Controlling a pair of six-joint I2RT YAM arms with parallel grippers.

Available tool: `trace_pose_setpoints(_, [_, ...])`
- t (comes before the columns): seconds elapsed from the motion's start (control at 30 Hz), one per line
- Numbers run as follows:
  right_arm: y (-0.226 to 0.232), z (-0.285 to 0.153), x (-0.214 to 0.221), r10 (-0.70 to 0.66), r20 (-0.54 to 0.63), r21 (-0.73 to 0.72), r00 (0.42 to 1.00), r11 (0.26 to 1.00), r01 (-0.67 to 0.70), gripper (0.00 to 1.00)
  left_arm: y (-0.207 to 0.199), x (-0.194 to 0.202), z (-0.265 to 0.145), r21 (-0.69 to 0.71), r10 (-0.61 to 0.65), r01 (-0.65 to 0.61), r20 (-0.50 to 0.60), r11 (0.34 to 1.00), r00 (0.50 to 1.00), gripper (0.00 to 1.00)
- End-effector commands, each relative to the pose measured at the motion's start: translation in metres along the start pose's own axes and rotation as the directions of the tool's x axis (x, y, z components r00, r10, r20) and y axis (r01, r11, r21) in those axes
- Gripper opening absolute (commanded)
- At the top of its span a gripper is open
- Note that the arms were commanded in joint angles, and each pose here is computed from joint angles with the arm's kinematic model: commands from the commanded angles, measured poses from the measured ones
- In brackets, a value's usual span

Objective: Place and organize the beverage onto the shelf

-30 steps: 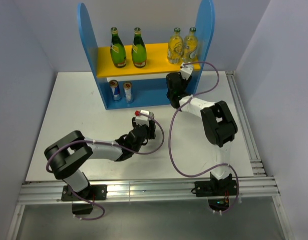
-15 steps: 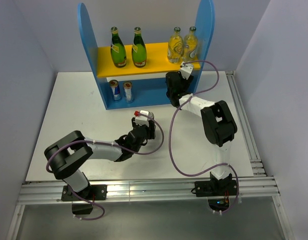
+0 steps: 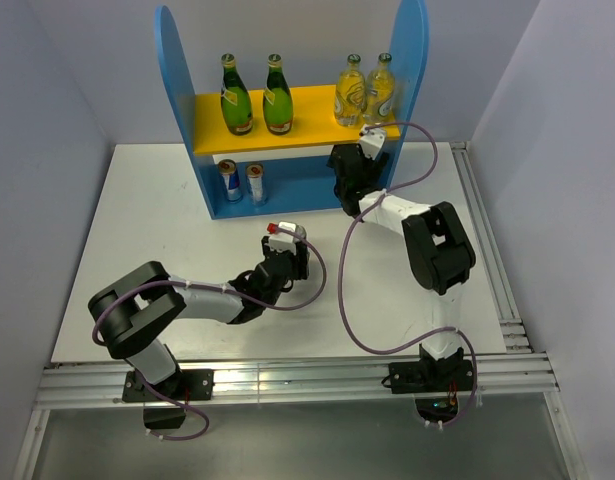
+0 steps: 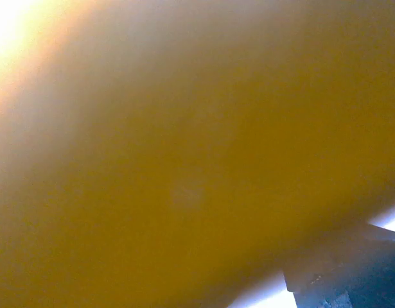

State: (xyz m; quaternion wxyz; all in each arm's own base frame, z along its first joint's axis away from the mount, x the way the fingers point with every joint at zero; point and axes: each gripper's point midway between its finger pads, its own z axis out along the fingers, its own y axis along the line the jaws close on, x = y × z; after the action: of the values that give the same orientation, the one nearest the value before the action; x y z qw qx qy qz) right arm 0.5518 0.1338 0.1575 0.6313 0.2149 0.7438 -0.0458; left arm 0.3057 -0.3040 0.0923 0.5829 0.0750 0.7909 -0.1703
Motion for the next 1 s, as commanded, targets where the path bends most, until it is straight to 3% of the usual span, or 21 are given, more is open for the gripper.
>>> trace_pose_setpoints(0.0, [0.009, -0.007, -0.019, 0.04, 0.017, -0.071, 0.999, 0.997, -0.039, 1.0, -0.015, -0.054, -0.003, 0.054, -0.131, 0.124, 0.151, 0.991, 0.98, 0.0])
trace_pose_setpoints(0.53, [0.006, -0.047, -0.02, 0.055, -0.018, -0.112, 0.998, 0.992, -0.057, 1.0, -0.014, -0.061, -0.004, 0.06, -0.152, 0.145, 0.156, 0.988, 0.976, 0.0])
trace_pose_setpoints(0.83, [-0.011, -0.12, -0.017, 0.091, -0.011, -0.1, 0.996, 0.991, -0.092, 1.0, -0.012, -0.066, 0.021, 0.067, -0.145, 0.136, 0.151, 0.988, 0.978, 0.0])
trace_pose_setpoints(0.97, [-0.036, -0.173, -0.033, 0.162, 0.003, -0.117, 0.987, 0.98, -0.16, 1.0, -0.006, -0.094, 0.051, 0.069, -0.149, 0.139, 0.183, 0.988, 0.972, 0.0])
